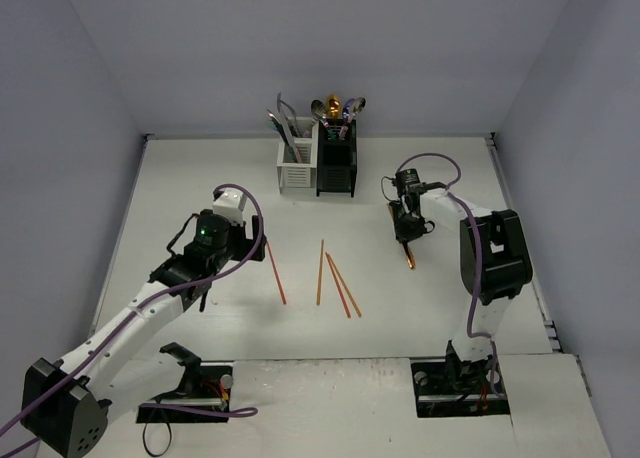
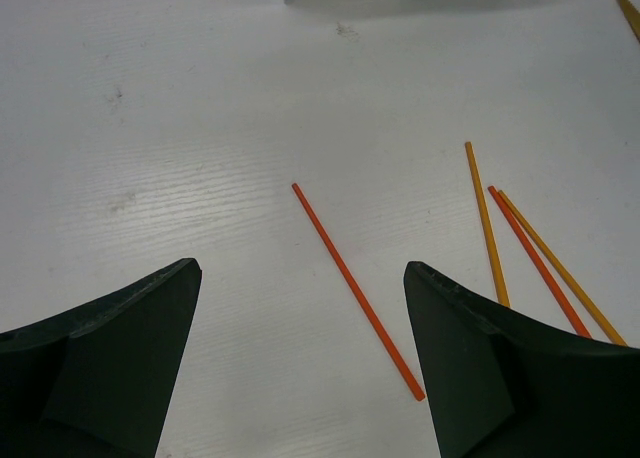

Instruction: Sort the eating utensils into containers

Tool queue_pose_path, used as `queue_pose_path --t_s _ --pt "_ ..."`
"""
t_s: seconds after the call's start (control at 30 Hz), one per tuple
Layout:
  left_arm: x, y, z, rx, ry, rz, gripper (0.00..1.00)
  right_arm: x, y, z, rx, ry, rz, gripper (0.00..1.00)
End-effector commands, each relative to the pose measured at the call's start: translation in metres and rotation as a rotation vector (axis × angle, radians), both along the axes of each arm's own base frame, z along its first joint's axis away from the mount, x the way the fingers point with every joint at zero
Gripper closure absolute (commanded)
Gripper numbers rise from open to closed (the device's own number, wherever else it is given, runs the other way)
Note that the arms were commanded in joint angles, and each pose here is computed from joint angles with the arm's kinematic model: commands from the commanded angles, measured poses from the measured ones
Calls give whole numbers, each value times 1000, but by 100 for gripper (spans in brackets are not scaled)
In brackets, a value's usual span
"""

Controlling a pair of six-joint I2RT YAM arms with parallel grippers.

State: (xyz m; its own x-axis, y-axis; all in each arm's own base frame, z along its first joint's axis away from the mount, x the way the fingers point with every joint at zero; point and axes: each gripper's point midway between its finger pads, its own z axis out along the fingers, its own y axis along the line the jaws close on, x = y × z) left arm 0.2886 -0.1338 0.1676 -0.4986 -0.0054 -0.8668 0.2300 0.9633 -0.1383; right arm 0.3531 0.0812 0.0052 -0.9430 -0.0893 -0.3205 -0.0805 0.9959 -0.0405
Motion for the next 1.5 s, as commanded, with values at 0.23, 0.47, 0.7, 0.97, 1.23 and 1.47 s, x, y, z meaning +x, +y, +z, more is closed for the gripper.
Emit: queue_pose_path --t_s 0.23,0.47,0.7,0.97,1.23,1.47 --pt "7 -20 50 -145 -78 -37 20 -35 37 -6 -11 101 149 100" --pt "11 -47 80 -299 -93 -91 20 -20 79 54 61 -83 244 100" --pt "20 -80 126 -492 -142 -147 20 -26 137 142 184 -318 417 100" --pt "26 -123 160 -581 -143 -270 20 -54 195 231 383 -561 598 100" --pt "31 -150 169 -598 -138 -309 21 -69 208 269 480 -665 659 100" --pt "35 -170 171 -610 -116 -331 43 -73 210 278 500 -690 690 100"
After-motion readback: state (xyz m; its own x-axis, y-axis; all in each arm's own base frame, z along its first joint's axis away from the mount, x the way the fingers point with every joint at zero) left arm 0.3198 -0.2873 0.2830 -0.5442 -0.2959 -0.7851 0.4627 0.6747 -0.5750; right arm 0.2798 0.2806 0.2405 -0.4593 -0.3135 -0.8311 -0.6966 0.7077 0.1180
